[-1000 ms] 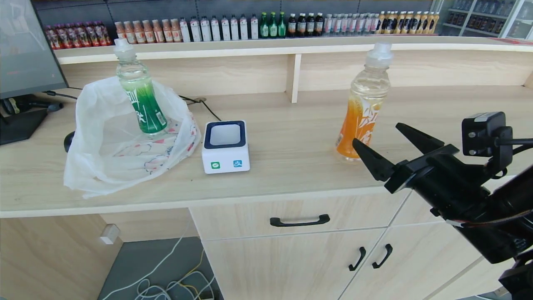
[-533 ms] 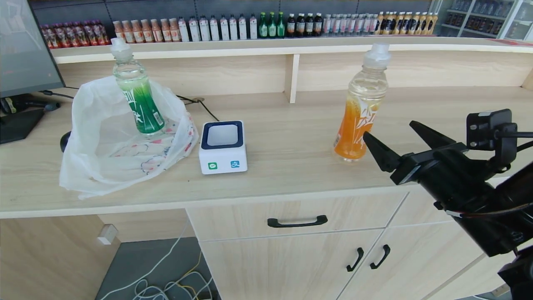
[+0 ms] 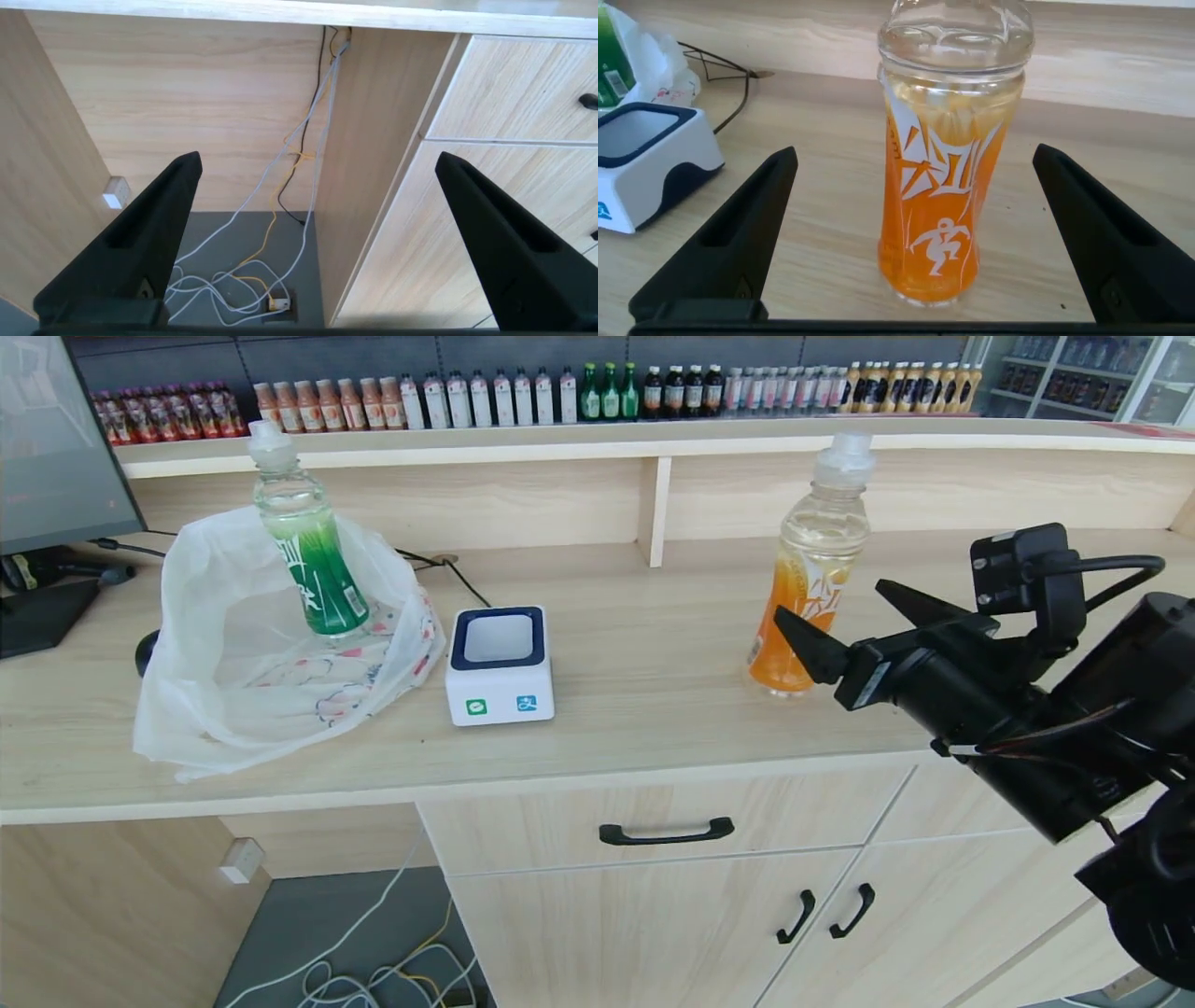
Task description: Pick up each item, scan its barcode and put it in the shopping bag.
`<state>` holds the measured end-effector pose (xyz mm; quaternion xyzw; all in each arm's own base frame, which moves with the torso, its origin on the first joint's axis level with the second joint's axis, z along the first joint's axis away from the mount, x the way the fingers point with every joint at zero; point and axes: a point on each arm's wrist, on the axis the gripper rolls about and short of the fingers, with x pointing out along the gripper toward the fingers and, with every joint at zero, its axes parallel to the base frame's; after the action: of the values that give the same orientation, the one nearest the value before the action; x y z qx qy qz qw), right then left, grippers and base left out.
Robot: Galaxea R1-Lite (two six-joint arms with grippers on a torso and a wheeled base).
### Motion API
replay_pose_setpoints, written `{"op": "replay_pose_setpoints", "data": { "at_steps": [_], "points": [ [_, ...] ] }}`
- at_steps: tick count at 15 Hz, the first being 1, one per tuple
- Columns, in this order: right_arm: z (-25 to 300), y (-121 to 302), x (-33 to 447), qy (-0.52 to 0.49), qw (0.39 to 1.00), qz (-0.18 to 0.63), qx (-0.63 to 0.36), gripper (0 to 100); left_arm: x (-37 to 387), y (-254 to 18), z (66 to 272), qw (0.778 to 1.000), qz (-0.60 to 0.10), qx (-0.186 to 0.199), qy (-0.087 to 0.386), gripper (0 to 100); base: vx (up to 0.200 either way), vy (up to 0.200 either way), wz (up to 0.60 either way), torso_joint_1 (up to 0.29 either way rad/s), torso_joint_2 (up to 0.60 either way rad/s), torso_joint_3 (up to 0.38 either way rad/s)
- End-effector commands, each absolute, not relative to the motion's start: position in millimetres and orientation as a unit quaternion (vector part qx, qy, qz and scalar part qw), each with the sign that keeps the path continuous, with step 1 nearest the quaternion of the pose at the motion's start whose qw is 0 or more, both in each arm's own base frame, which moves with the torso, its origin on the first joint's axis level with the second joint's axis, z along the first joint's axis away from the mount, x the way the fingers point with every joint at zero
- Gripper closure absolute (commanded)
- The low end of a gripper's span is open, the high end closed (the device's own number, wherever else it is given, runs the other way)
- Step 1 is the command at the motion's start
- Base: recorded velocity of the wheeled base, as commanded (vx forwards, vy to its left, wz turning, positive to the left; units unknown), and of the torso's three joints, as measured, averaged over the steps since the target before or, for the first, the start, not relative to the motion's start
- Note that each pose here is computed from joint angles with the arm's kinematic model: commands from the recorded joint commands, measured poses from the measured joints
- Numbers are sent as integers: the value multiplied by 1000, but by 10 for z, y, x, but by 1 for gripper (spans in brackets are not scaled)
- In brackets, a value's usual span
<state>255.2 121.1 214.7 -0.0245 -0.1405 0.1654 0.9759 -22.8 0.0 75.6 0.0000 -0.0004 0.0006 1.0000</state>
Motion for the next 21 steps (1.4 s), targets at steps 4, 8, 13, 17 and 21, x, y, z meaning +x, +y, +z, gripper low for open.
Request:
{"op": "replay_pose_setpoints", "data": {
  "at_steps": [4, 8, 13, 17, 21],
  "points": [
    [2238, 1298, 2671, -116, 978, 169, -33, 0, -228, 0, 756, 1000, 1, 0, -1, 0, 0, 0, 0, 0, 0, 0],
    [2213, 1337, 2808, -112, 980, 162, -35, 0, -228, 0, 756, 1000, 1, 0, -1, 0, 0, 0, 0, 0, 0, 0],
    [2185, 1389, 2974, -111, 982, 147, -31, 0, -228, 0, 756, 1000, 1, 0, -1, 0, 0, 0, 0, 0, 0, 0],
    [2189, 1430, 3109, -113, 983, 142, -30, 0, -228, 0, 756, 1000, 1, 0, -1, 0, 0, 0, 0, 0, 0, 0],
    [2218, 1424, 3223, -111, 984, 135, -32, 0, -228, 0, 756, 1000, 1, 0, -1, 0, 0, 0, 0, 0, 0, 0]
  ]
}}
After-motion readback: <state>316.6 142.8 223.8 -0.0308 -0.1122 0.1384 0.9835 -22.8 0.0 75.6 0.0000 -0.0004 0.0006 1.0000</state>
